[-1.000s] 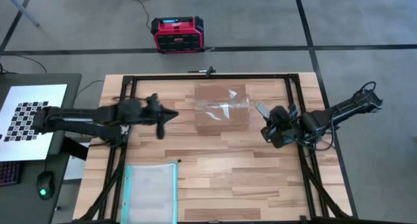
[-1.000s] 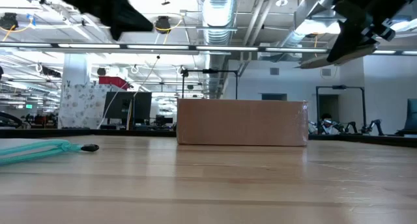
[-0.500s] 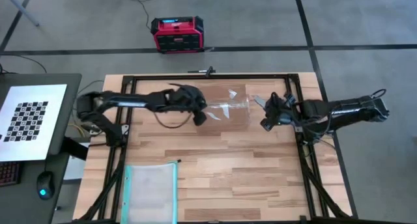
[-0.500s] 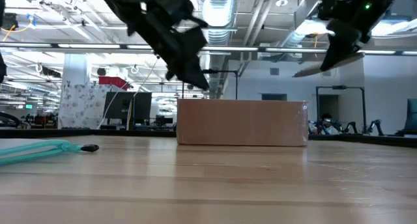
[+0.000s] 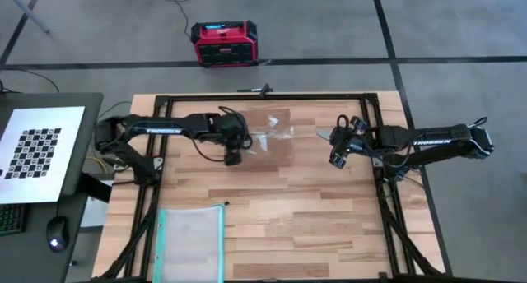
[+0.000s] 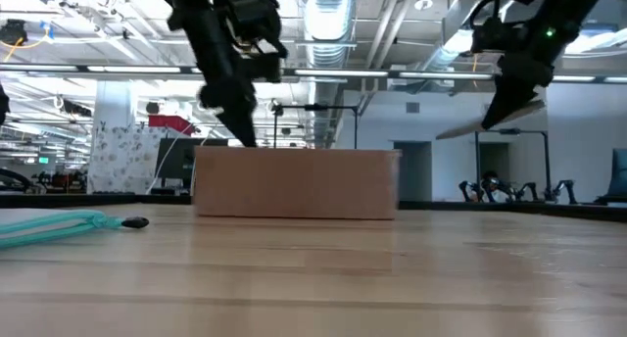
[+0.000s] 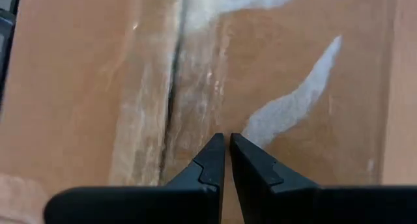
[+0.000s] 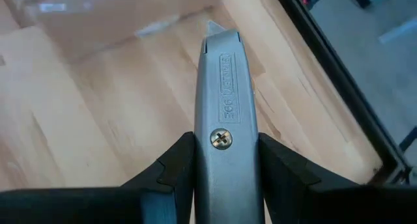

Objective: Unpack boxes
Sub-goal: Open the cardboard box using the gray cutter

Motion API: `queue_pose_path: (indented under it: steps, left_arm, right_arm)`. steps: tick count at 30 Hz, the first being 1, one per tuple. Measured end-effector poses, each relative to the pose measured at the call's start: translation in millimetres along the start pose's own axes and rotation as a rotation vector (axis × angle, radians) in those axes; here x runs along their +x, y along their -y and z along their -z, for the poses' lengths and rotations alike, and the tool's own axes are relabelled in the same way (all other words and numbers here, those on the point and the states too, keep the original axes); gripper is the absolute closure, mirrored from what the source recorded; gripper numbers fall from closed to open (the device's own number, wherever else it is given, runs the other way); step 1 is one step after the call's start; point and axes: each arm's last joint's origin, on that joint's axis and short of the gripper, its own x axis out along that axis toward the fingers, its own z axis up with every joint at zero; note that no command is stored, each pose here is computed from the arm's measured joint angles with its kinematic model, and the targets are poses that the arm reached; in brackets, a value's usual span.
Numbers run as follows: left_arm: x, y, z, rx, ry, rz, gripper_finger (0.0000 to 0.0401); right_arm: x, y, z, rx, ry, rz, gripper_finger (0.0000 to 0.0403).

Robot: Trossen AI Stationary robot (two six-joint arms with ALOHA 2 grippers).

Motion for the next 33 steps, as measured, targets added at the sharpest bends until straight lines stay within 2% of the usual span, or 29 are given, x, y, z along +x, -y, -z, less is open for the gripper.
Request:
queue_pose_path:
  steps: [4,8,12,18,27,33]
  left_arm:
    - [-31,-7,4,0.093,0.067,-0.026,0.0388]
    - [-58,-12,1,-0.009,0.219,-0.058,0.0388]
    - [-73,-6,-4,-0.125,0.325,0.005,0.0388]
    - [-64,12,-7,-0.152,0.306,0.09,0.0388]
    - [-40,27,-7,-0.207,0.274,0.128,0.0388]
    - [-25,35,-21,-0.199,0.335,0.139,0.0388]
  right_arm:
    - [6,-7,-11,-0.077,0.083,-0.094,0.0279]
    - [22,-9,-21,-0.109,0.126,-0.086,0.0279]
    - [45,-2,-27,-0.111,0.084,-0.039,0.0279]
    - [72,2,-38,-0.12,0.102,-0.046,0.0279]
    - [85,9,-43,-0.131,0.128,-0.103,0.0279]
    - [86,13,-45,-0.134,0.14,-0.097,0.0279]
